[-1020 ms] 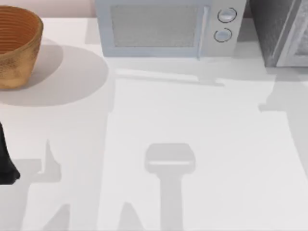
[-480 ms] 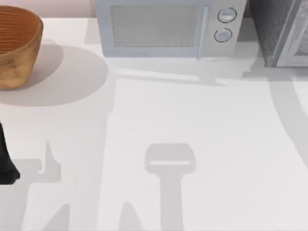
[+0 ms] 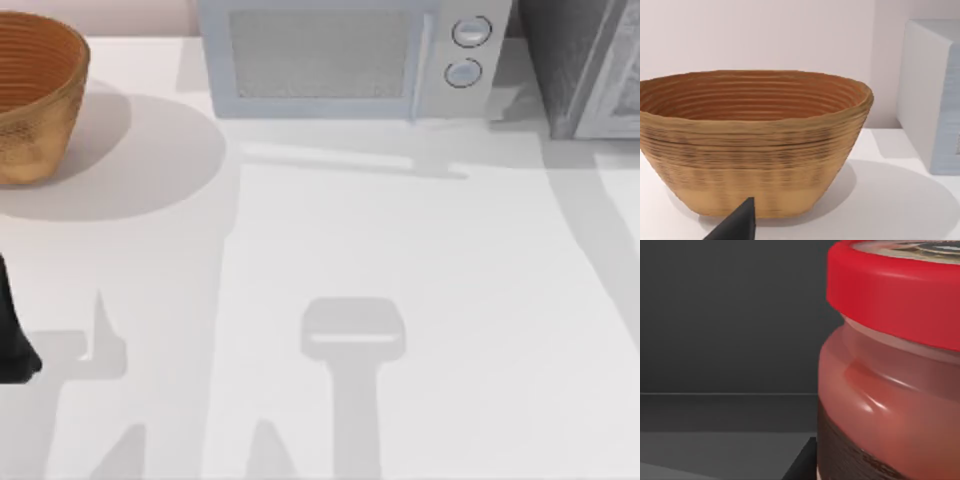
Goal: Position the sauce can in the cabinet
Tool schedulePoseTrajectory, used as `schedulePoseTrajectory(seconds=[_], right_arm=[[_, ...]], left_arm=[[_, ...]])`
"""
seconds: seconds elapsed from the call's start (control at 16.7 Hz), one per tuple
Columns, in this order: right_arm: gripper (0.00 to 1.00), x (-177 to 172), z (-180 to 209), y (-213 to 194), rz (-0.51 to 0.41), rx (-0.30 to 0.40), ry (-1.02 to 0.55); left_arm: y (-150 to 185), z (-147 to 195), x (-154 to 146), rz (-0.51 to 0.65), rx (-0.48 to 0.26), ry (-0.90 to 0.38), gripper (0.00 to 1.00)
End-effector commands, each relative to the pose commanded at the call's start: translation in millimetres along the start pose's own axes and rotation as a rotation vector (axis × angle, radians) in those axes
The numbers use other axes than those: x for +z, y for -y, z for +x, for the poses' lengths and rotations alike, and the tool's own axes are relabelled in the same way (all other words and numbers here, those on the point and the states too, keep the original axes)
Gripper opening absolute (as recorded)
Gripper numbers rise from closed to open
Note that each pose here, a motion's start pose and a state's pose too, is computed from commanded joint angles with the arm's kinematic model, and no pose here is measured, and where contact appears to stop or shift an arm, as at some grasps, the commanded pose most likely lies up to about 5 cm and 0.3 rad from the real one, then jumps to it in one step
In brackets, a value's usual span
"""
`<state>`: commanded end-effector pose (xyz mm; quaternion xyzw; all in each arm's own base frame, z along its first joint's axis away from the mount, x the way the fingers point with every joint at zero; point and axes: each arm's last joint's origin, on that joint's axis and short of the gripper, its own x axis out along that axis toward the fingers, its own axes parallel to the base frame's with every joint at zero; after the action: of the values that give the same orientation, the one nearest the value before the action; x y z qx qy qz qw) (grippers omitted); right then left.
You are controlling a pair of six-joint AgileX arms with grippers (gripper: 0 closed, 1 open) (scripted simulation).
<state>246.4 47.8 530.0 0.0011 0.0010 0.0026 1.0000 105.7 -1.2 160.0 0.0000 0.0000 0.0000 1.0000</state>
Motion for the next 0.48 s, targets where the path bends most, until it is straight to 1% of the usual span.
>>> schedulePoseTrajectory(seconds=[0.3,0.48], right_arm=[[0.00,0,0,1,0.002,-0.003,0.000],[0.00,2,16,0,0.002,-0.006,0.001]], left_arm=[[0,0,0,0.000,0.000,0.000,1.00],[0,0,0,0.000,0.000,0.000,1.00]])
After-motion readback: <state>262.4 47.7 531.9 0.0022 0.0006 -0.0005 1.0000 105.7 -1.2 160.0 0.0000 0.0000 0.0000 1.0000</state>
